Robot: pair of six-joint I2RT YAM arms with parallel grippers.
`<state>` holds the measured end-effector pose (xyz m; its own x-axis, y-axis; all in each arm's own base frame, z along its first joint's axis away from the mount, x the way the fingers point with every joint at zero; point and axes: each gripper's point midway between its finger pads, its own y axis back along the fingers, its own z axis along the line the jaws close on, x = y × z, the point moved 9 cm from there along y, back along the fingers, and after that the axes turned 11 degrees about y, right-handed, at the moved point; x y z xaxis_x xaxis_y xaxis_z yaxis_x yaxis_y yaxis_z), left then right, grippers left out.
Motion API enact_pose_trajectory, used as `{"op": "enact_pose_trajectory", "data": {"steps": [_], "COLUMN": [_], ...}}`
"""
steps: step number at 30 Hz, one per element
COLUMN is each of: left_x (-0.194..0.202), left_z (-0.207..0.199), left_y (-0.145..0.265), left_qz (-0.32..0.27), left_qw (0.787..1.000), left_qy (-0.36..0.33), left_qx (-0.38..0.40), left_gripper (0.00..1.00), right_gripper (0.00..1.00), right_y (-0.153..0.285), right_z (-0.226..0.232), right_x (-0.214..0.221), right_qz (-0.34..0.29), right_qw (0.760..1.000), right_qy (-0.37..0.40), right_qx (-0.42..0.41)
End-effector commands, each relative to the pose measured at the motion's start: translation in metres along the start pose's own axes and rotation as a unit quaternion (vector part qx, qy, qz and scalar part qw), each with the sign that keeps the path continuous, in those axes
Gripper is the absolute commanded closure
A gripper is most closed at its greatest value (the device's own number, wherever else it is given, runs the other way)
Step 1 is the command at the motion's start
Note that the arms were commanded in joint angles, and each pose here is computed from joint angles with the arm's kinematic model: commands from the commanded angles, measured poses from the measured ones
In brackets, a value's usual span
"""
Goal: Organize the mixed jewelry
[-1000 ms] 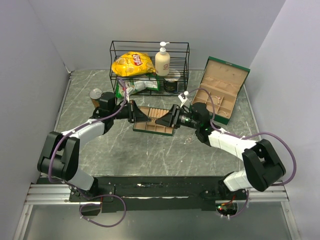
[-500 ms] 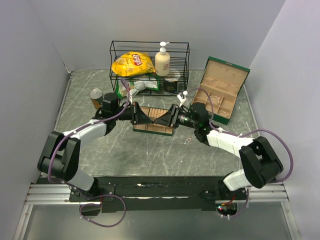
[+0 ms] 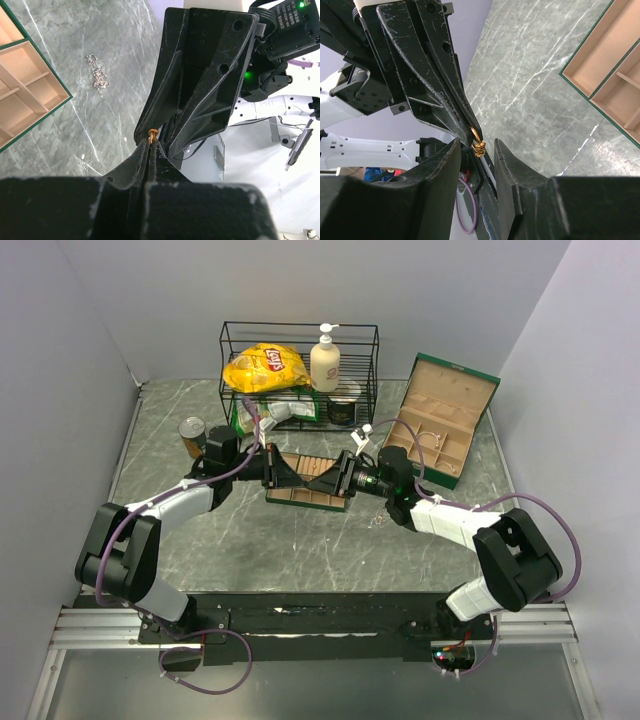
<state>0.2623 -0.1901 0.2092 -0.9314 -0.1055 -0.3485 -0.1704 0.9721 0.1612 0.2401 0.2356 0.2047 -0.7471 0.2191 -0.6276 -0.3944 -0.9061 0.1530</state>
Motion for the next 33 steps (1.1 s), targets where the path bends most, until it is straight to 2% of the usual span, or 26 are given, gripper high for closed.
{"op": "enact_pose_trajectory", "data": {"steps": [1, 7, 22, 26, 33], "left_x": [-0.006, -0.006, -0.008, -0.007, -0.005], "left_z": [-0.018, -0.016, -0.012, -0.011, -0.010], "left_y": [0.000, -0.001, -0.003, -0.003, -0.004], "left_qz": [-0.012, -0.015, -0.014, -0.008, 0.002], "left_qw": [0.999, 0.999, 0.999, 1.000, 1.000], "left_qy": [-0.042, -0.039, -0.030, -0.028, -0.027], "left_qx": [0.014, 0.006, 0.000, 0.000, 0.002], "left_gripper": [0.99, 0.99, 0.99, 0.99, 0.99], "right_gripper": [0.62, 0.68, 0.73, 0.85, 0.87], "right_y": [-0.003, -0.002, 0.006, 0.009, 0.009], "right_z": [0.011, 0.014, 0.020, 0.020, 0.023], "right_x": [-0.011, -0.012, -0.013, -0.014, -0.014], "right_qz": [-0.022, -0.031, -0.052, -0.059, -0.064], "right_qw": [0.999, 0.998, 0.997, 0.996, 0.995], "right_qy": [0.026, 0.031, 0.051, 0.056, 0.061], "right_qx": [-0.030, -0.033, -0.036, -0.035, -0.043]}}
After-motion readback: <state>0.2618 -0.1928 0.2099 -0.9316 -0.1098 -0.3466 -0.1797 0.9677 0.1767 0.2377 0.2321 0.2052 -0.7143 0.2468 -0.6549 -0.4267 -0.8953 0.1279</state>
